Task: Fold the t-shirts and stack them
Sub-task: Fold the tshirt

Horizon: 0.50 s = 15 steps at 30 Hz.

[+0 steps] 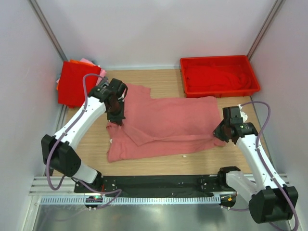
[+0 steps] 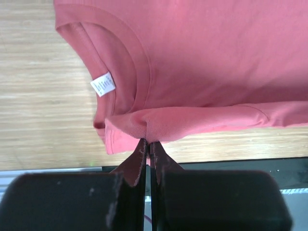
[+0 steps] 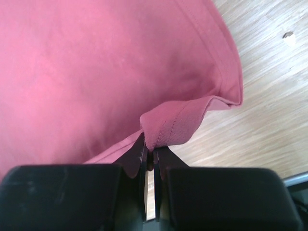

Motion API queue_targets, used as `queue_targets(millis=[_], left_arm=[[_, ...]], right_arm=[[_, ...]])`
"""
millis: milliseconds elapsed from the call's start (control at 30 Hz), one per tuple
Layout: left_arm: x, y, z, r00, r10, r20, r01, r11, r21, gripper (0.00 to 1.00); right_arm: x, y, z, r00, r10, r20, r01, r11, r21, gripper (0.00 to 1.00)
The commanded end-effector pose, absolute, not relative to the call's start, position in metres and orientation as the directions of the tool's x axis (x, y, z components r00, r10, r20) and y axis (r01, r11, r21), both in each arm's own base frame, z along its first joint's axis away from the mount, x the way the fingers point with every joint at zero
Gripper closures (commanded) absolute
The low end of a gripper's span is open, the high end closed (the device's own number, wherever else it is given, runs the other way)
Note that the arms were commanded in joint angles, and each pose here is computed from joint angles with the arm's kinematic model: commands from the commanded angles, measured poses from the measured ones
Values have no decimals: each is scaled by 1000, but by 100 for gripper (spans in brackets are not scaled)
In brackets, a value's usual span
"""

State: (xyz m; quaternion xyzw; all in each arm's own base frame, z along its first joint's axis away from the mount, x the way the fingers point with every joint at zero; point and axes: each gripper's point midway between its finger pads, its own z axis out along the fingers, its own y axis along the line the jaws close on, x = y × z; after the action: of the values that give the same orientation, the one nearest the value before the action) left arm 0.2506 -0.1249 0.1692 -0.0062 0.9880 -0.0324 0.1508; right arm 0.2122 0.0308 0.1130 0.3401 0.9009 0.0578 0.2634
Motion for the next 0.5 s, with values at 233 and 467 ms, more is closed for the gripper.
queue_targets(millis=[233, 467], left_arm=[[297, -142, 154, -958, 35, -286, 63, 994, -89, 100], [320, -126, 140, -963, 15, -270, 21, 1000, -20, 100]], right_arm=[[249, 18, 95, -640, 648, -413, 568, 761, 314, 97], [269, 16, 77, -650, 652, -391, 577, 758, 305, 85]])
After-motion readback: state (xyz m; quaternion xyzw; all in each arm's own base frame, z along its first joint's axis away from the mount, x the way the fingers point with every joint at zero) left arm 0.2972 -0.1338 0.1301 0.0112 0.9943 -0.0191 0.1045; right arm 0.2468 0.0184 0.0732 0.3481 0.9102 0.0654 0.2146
